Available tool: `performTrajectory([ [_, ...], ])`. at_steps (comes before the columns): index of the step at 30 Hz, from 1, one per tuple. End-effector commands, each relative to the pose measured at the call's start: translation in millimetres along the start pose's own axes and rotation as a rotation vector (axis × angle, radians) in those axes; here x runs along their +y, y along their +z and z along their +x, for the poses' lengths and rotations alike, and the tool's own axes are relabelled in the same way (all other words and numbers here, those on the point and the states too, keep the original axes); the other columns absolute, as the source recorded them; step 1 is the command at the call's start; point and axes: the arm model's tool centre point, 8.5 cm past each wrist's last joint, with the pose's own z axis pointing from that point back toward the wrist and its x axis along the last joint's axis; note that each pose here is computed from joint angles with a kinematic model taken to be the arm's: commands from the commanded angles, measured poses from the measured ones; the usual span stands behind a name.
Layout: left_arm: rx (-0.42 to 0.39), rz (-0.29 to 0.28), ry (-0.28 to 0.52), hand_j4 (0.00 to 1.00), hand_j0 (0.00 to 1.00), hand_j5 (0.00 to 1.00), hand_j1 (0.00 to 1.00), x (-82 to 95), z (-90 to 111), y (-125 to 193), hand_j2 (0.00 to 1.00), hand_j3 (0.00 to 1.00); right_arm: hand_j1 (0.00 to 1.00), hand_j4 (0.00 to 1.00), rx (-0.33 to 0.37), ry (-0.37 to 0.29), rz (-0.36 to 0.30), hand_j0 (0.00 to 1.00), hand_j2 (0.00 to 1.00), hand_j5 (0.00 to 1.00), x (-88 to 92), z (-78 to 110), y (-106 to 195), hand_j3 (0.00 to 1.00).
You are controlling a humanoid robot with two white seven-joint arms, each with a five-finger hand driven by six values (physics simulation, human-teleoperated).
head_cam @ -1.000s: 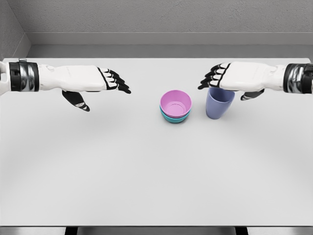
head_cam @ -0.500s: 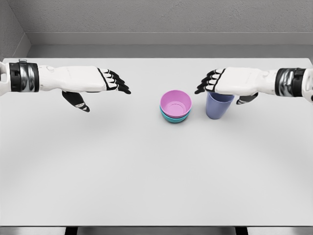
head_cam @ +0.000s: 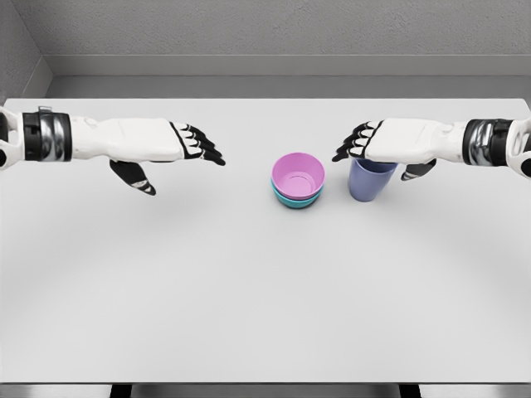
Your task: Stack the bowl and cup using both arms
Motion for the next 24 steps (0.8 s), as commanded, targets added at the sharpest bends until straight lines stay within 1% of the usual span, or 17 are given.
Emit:
performTrajectory([
  [1, -0.002, 0.005, 0.005, 1.00, 1.00, 1.00, 1.00, 0.8, 0.2, -0.5, 1.00, 1.00, 1.00, 1.00, -0.002, -0.007, -0.001, 1.00, 1.00, 1.00, 0.7, 0.1, -1.8, 1.00],
  [16, -0.008, 0.006, 0.007, 1.00, 1.00, 1.00, 1.00, 0.1, 1.4, -3.2, 1.00, 1.00, 1.00, 1.00, 0.001, -0.019, 0.003, 1.00, 1.00, 1.00, 3.4, -1.8, -3.6, 1.00],
  [19, -0.009, 0.004, 0.009, 1.00, 1.00, 1.00, 1.00, -1.1, 1.5, -3.6, 1.00, 1.00, 1.00, 1.00, 0.011, -0.031, 0.010, 1.00, 1.00, 1.00, 7.2, -5.7, -3.3, 1.00],
  [24, -0.011, 0.004, 0.007, 1.00, 1.00, 1.00, 1.00, -0.8, 2.2, -4.4, 1.00, 1.00, 1.00, 1.00, 0.018, -0.028, 0.019, 1.00, 1.00, 1.00, 9.7, -7.0, -3.9, 1.00],
])
